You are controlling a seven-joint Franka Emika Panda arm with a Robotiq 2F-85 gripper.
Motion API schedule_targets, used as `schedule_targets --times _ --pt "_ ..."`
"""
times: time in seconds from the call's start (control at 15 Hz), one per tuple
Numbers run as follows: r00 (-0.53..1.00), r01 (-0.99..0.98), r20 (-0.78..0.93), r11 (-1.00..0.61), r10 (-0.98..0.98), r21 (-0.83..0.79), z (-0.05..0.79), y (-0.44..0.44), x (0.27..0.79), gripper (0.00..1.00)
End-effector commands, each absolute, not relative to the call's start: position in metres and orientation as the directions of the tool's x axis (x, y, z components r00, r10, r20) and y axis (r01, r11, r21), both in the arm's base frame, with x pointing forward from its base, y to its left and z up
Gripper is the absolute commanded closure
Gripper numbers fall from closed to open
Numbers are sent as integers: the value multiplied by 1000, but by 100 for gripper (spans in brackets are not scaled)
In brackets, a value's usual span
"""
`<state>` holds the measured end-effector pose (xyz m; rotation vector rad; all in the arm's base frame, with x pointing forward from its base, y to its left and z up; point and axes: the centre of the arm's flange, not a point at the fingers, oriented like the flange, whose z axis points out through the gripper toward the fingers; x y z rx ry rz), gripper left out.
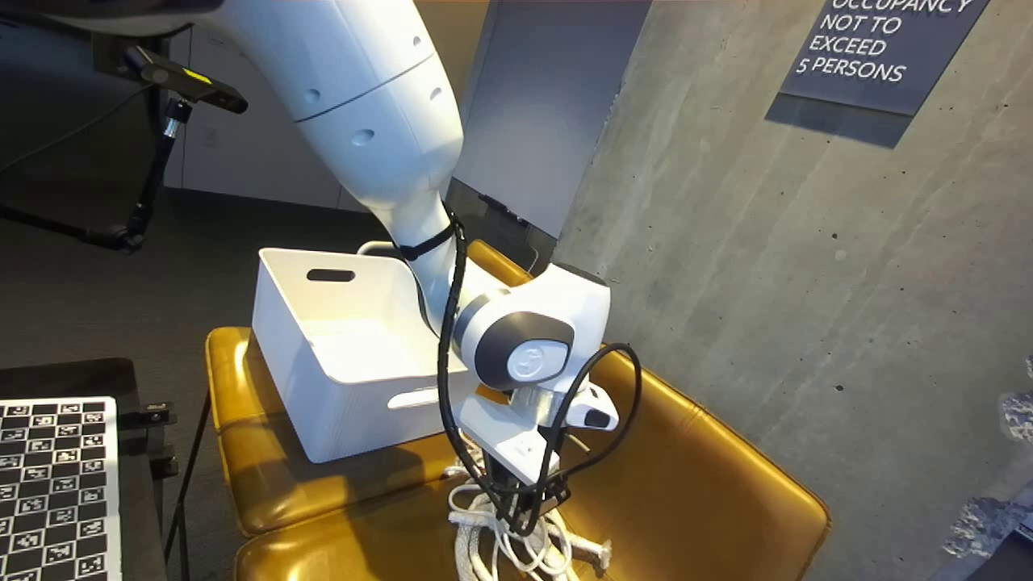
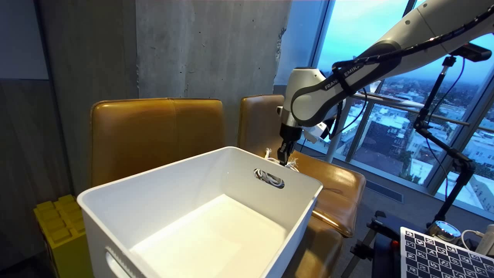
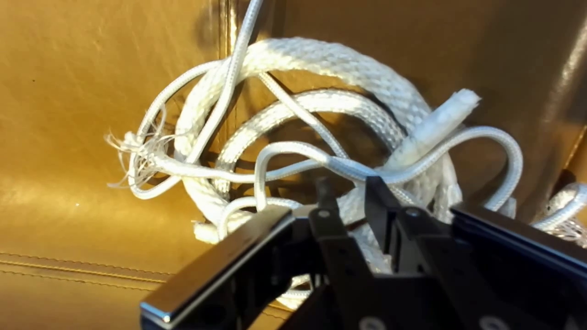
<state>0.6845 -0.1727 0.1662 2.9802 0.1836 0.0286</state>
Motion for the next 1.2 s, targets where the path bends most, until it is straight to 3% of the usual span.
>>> schedule_targets --times 0.0,0.4,1.13 --pt "982 189 -16 -966 190 177 165 -165 677 43" --pt "964 265 -44 -948 261 175 168 -159 673 2" --pt "879 463 -167 -883 446 76 158 -181 668 0"
